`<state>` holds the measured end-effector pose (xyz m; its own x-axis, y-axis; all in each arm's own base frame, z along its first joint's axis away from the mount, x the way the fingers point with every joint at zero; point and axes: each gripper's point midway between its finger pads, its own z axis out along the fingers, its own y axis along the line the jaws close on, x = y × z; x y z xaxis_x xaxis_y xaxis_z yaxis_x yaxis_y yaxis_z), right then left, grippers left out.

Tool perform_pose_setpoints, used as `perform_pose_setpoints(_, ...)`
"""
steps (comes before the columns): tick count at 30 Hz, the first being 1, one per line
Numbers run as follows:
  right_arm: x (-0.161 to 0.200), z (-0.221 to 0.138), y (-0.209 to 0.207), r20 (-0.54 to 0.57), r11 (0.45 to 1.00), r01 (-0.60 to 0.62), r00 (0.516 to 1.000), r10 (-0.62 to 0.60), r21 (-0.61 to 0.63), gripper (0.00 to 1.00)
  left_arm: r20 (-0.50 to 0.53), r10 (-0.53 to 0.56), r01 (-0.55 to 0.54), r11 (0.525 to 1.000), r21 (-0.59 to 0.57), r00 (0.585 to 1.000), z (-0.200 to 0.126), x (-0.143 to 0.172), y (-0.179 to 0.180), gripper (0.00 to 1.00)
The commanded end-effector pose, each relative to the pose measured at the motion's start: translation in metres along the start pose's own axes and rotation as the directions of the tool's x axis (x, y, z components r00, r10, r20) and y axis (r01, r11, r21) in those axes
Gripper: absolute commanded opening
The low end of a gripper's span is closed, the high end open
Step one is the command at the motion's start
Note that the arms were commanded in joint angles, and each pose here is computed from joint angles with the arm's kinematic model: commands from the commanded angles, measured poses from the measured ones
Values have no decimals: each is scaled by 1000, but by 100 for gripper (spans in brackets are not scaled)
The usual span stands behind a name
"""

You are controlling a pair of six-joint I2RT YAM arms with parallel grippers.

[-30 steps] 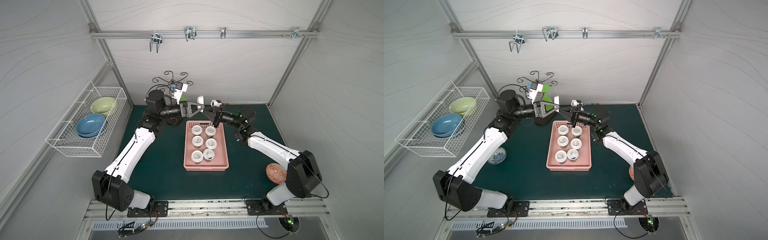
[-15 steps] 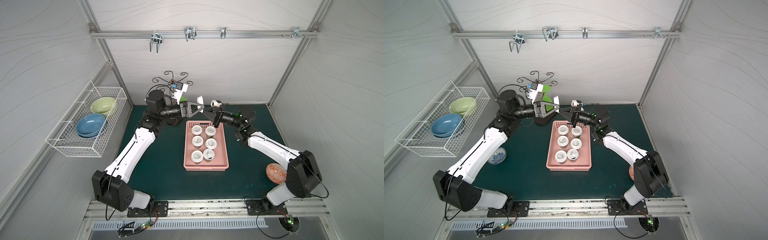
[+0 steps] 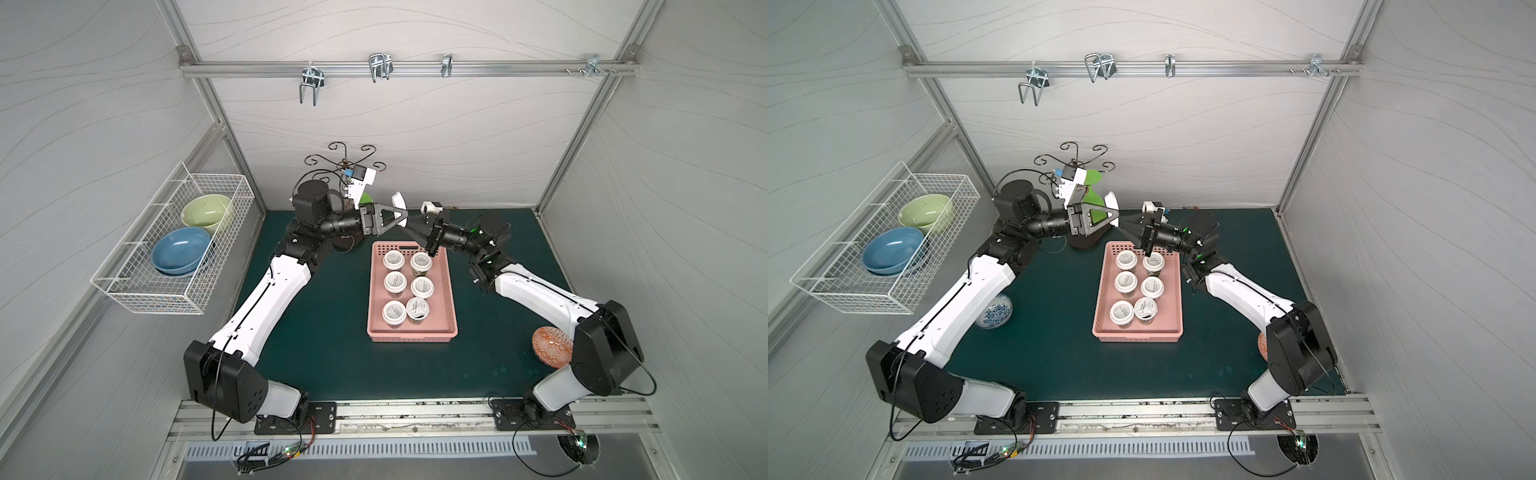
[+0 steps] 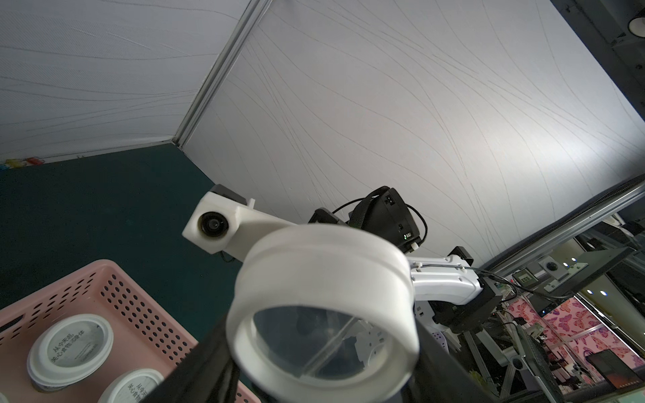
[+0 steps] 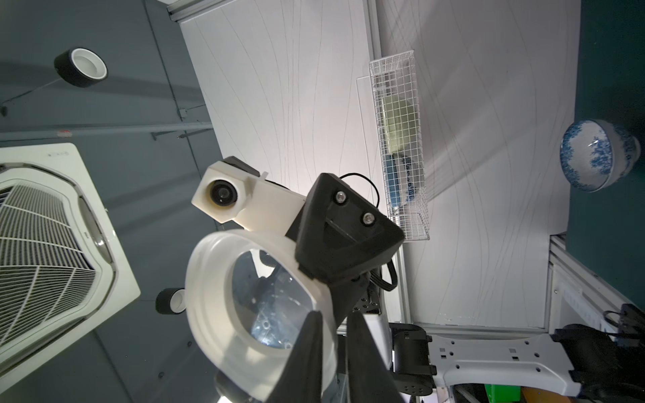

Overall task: Put the yogurt in the basket
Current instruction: Adjust the yogurt in the basket.

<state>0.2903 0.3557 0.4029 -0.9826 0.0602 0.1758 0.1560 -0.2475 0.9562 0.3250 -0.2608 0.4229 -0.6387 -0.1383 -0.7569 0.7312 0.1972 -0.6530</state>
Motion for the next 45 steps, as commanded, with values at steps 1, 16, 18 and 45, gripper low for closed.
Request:
perform_pose_setpoints(1, 1, -5, 7, -7, 999, 36, 999, -36, -21, 29, 8, 58, -59, 998, 15, 998, -2, -2, -9, 70)
perform_pose_setpoints(16, -19, -155, 1, 168, 939, 221, 948, -270, 265, 52, -190, 141, -161, 983, -89, 972, -10, 61, 15, 68)
perform_pose_setpoints(18, -4, -164, 0, 122, 876, 305, 920, -372, 373, 55, -253, 177, -207, 973, -98, 951, -12, 82, 18, 68)
perform_pose_setpoints(45, 45, -253, -118, -104, 369, 421, 763, -638, 829, 99, -836, 307, -581, 813, -17, 454, 26, 255, 100, 65)
